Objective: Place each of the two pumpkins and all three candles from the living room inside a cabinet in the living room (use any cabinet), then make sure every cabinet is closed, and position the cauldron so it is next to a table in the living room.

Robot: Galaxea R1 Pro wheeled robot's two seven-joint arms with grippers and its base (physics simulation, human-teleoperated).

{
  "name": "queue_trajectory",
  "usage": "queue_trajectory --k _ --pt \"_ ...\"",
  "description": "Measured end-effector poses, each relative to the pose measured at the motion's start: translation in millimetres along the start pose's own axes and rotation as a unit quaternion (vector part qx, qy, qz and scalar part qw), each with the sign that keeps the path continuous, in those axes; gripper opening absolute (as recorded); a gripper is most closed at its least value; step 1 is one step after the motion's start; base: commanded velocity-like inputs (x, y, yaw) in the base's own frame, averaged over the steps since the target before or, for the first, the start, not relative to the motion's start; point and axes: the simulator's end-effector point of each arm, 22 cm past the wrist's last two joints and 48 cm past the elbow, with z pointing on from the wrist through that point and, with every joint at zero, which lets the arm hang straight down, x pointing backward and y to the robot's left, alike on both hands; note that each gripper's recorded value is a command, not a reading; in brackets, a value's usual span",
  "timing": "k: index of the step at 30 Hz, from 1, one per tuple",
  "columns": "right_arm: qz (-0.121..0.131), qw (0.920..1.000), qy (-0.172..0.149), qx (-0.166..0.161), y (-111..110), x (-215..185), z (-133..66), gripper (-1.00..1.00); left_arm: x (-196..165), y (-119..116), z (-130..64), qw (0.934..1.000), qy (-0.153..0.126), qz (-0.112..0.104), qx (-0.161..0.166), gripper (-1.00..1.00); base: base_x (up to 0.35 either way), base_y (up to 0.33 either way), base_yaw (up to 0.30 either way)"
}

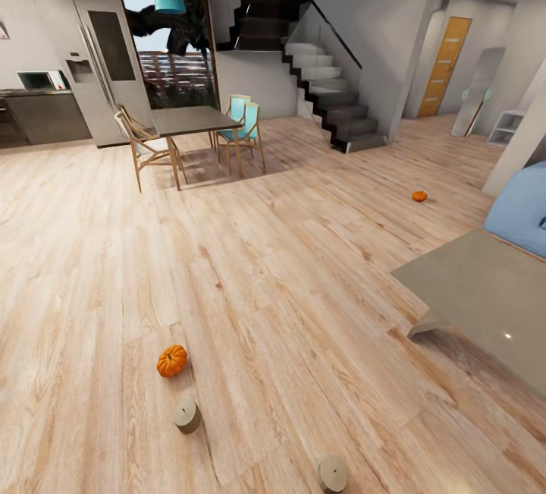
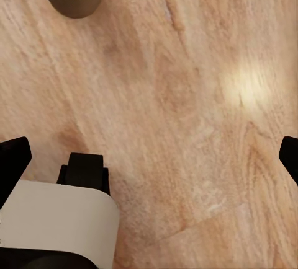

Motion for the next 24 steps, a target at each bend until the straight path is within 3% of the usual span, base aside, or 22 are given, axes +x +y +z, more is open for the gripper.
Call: queue_trajectory --k 4,5,6,10,12,16,17,20,24 --pt "0.000 1.0000 0.001 -0.002 3 1 -0.4 1.00 -1 -8 0.3 1.0000 0.000 0.000 0.005 1.00 0.000 0.000 0.000" --pt "-0.012 0.9995 0.030 0.001 10 -2 0.1 1.00 -42 -26 -1.7 0.9992 -0.030 -0.017 0.018 1.00 0.000 0.000 0.000" --pt "-0.016 0.9989 0.043 0.007 7 -17 2.3 1.00 -88 -33 -8.3 0.9980 -0.054 -0.015 0.028 1.00 0.000 0.000 0.000" --pt "-0.017 0.9984 0.054 0.010 5 -57 3.7 1.00 -156 -43 -28.1 0.9969 -0.064 -0.015 0.044 1.00 0.000 0.000 0.000" --pt "-0.015 0.9989 0.044 0.010 6 -93 2.4 1.00 -221 -49 -55.9 0.9946 -0.089 -0.024 0.048 1.00 0.000 0.000 0.000" --pt "-0.009 0.9996 0.025 0.013 1 -132 1.4 1.00 -283 -52 -93.3 0.9915 -0.119 -0.029 0.044 1.00 0.000 0.000 0.000" --pt "-0.007 0.9998 0.013 0.015 -3 -155 0.4 1.00 -312 -53 -117.3 0.9908 -0.123 -0.030 0.048 1.00 0.000 0.000 0.000" --pt "-0.004 0.9999 0.000 0.017 -6 -177 -1.4 1.00 -360 -54 -156.3 0.9865 -0.150 -0.033 0.056 1.00 0.000 0.000 0.000" --pt "-0.013 0.9996 0.023 0.008 4 -188 -6.3 1.00 -430 -55 -218.3 0.9730 -0.215 -0.040 0.074 1.00 0.000 0.000 0.000"
